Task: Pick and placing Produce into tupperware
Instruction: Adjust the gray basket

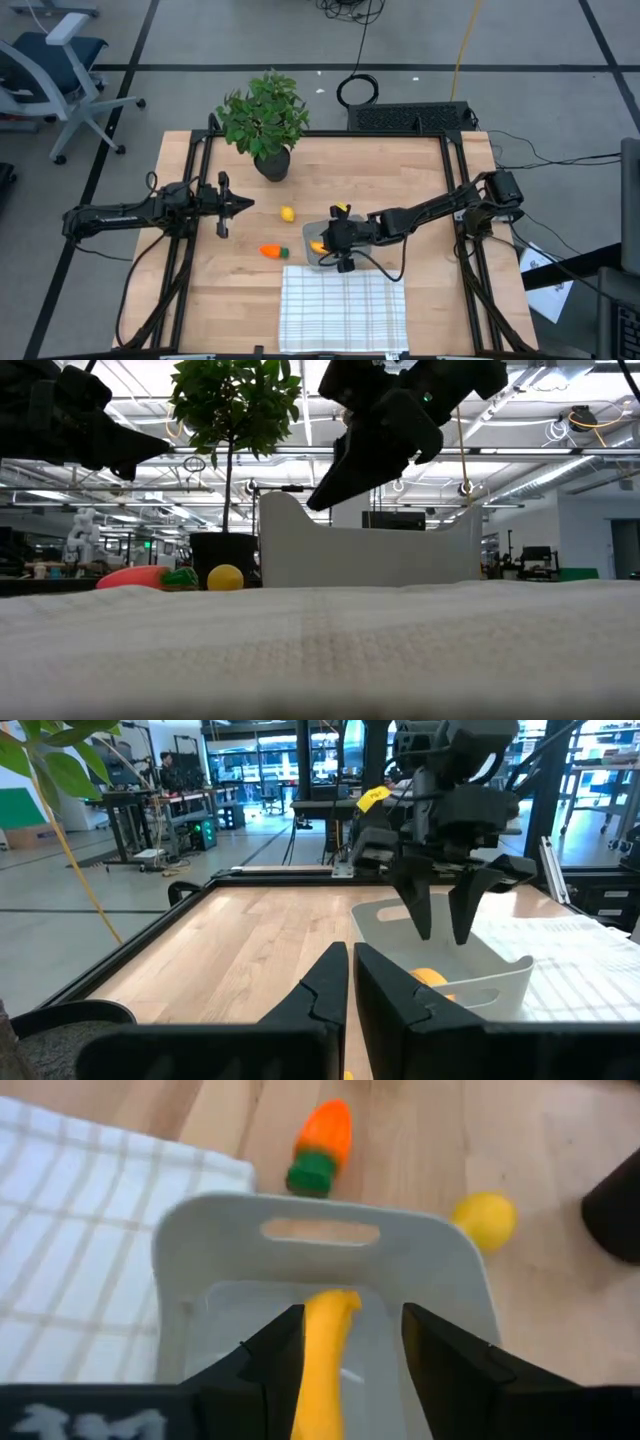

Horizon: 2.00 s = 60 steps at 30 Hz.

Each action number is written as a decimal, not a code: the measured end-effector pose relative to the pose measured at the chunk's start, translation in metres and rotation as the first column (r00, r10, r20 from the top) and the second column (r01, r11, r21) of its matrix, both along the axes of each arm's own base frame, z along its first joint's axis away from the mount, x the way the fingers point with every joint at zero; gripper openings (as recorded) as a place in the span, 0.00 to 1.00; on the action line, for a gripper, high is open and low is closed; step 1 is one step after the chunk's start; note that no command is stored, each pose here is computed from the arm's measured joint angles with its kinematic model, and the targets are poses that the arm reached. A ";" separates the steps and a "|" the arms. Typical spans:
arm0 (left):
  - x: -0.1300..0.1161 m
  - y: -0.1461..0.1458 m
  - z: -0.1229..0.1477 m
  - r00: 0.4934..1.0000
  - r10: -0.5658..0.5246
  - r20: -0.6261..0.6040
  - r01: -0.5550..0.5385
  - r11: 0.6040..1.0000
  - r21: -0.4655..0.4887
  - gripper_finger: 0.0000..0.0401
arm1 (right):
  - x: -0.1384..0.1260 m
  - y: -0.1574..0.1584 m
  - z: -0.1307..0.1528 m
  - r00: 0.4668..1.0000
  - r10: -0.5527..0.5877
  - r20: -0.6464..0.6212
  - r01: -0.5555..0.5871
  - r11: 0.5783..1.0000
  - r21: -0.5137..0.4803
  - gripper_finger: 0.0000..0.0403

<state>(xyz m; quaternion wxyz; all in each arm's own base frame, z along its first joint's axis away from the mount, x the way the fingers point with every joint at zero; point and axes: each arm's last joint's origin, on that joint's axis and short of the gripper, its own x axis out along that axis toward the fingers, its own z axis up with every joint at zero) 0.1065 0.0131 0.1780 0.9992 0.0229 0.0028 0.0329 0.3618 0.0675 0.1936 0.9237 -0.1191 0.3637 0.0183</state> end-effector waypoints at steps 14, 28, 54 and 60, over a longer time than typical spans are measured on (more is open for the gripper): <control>0.000 0.000 -0.003 1.000 0.000 -0.027 0.000 1.000 -0.003 0.06 | -0.018 0.002 0.033 0.999 0.019 0.035 -0.015 0.994 -0.109 0.15; 0.000 0.000 -0.002 1.000 0.000 -0.022 0.000 1.000 -0.003 0.06 | -0.023 0.063 0.012 0.953 0.304 0.008 -0.304 0.951 0.050 0.00; 0.000 0.000 -0.002 1.000 0.001 -0.020 -0.001 1.000 0.000 0.06 | 0.004 0.056 -0.015 0.963 0.257 0.086 -0.268 0.950 0.160 0.00; 0.000 0.000 -0.002 1.000 0.001 -0.022 -0.001 1.000 -0.001 0.06 | 0.006 0.052 -0.014 0.968 0.238 0.086 -0.249 0.953 0.170 0.00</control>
